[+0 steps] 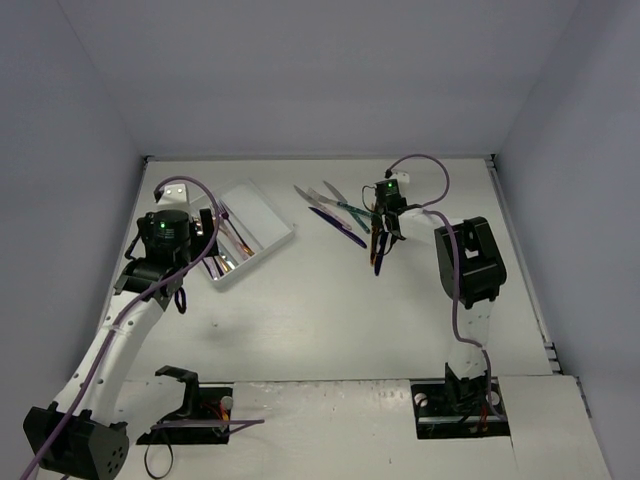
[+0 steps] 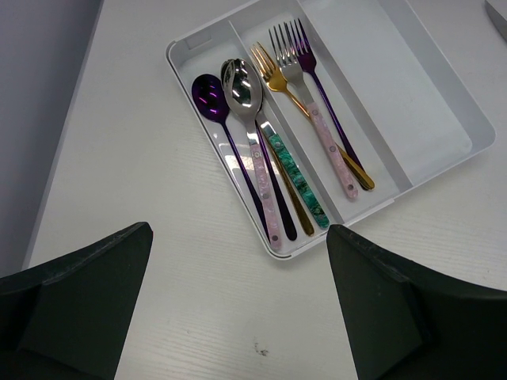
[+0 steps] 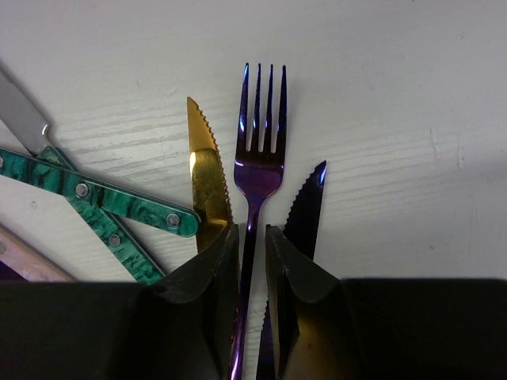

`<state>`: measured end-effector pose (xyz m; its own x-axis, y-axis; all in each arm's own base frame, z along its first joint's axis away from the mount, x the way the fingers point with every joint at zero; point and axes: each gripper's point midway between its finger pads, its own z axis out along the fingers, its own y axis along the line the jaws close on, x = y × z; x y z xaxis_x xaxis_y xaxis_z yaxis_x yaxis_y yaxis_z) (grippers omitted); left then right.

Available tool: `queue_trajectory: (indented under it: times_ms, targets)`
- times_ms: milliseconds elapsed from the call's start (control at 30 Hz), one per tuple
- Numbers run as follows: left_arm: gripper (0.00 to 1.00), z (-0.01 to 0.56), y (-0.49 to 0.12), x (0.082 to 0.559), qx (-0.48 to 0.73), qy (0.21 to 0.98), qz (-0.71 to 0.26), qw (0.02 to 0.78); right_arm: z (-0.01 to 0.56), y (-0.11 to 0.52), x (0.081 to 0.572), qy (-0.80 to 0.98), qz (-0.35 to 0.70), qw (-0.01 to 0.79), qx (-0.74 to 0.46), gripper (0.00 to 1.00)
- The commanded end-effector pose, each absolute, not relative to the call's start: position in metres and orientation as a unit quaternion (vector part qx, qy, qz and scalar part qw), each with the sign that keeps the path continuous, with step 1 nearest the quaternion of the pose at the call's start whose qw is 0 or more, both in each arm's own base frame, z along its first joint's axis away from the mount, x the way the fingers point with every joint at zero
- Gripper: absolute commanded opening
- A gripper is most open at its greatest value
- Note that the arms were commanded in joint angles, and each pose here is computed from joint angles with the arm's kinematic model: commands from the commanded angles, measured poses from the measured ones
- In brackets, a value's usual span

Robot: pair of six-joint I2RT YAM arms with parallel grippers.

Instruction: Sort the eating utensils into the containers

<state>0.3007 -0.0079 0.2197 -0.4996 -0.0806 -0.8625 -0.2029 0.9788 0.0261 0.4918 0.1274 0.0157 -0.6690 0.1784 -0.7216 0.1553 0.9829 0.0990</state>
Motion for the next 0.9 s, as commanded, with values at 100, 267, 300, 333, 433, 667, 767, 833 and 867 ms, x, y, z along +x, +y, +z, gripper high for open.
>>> queue_trajectory:
  times_ms: [100,267,300,333,433,667,767,833,867]
  targets:
    - [0.9,0.239,-0.011,0.313,-0.089,0.846,0.046,0.524,0.029,0.12,0.501,0.903,-0.004,0.417,0.107,0.18]
    - [0.91,0.238,-0.012,0.313,-0.089,0.847,0.046,0.522,0.02,0.121,0.5,0.906,-0.001,0.408,0.112,0.15]
    - [0.91,0.237,-0.012,0.314,-0.088,0.848,0.046,0.521,0.015,0.121,0.5,0.908,-0.001,0.405,0.112,0.13]
    - [0.91,0.236,-0.013,0.314,-0.087,0.848,0.045,0.52,0.012,0.121,0.499,0.909,-0.001,0.401,0.112,0.11]
    - [0.91,0.236,-0.013,0.315,-0.086,0.849,0.043,0.52,0.013,0.122,0.501,0.909,0.003,0.401,0.112,0.03]
    - [0.91,0.236,-0.026,0.32,-0.066,0.847,0.013,0.527,0.046,0.124,0.511,0.895,0.017,0.431,0.114,0.0]
    - [0.96,0.235,-0.035,0.322,-0.051,0.846,-0.008,0.53,0.073,0.128,0.512,0.885,0.031,0.451,0.114,0.0]
    - [0.97,0.236,-0.043,0.324,-0.04,0.845,-0.028,0.533,0.091,0.131,0.51,0.878,0.041,0.464,0.111,0.0]
    - [0.97,0.236,-0.051,0.325,-0.029,0.843,-0.047,0.535,0.105,0.135,0.508,0.873,0.05,0.473,0.108,0.0]
